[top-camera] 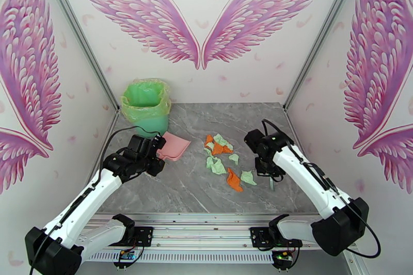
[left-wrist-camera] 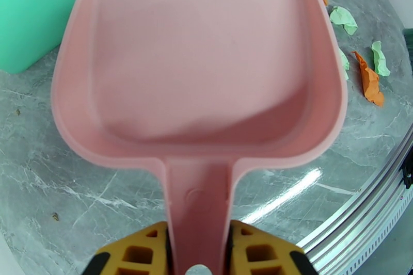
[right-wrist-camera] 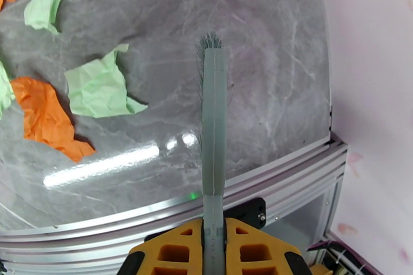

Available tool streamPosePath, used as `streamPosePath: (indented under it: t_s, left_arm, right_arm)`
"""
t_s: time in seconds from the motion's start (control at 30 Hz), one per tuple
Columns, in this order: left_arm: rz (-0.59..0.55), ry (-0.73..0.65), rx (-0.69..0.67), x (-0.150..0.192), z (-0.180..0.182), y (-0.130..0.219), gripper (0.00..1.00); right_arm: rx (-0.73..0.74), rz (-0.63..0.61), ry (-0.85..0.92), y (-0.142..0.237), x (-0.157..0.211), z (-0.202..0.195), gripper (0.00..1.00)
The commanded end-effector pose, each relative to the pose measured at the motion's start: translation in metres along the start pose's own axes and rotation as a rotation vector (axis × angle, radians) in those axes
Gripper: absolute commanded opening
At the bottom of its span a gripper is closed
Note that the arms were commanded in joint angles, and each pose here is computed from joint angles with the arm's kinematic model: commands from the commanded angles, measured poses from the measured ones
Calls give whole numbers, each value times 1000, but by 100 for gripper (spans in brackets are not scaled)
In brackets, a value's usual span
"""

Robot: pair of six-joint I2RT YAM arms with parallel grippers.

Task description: Sweep away the paper scraps from the table

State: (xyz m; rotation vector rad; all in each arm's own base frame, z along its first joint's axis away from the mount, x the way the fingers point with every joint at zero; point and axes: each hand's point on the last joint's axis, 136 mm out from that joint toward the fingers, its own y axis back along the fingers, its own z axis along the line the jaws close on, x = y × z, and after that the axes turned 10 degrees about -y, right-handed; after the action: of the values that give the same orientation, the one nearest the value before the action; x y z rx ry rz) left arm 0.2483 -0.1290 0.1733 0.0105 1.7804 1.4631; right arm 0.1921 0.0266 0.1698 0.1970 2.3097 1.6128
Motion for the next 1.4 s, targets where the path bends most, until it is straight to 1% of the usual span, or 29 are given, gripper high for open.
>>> streamPosePath:
  t_s: [0.0,0.3,0.47,0.77,0.9,1.0,1.13,1.37]
  left_arm:
    - [-48,-10,13,-9,-3,7,0]
    - [-74,-13,15,-10,-4,12,0]
    - [-81,-12,16,-11,-5,14,0]
    - [-86,-15,27,-12,-7,14,0]
    - [-83,-14,27,-11,-7,13,0]
    - [-82,-13,30,-11,-7,13,0]
    - [-77,-16,31,-11,-8,13,0]
    - [-18,-68,29,-6,-19,6,0]
  right_arm:
    - [0,48,-5,-6,14,11,0]
    - [-150,110,55,-4,29,77,0]
    - [-200,121,48,-5,28,102,0]
    - [-305,90,-3,-3,3,149,0]
    - [-317,76,-5,-2,-10,167,0]
    - [-309,64,-4,-2,-19,176,0]
    - [-336,48,-9,5,-29,188,0]
    - [-390,-16,-29,31,-48,185,0]
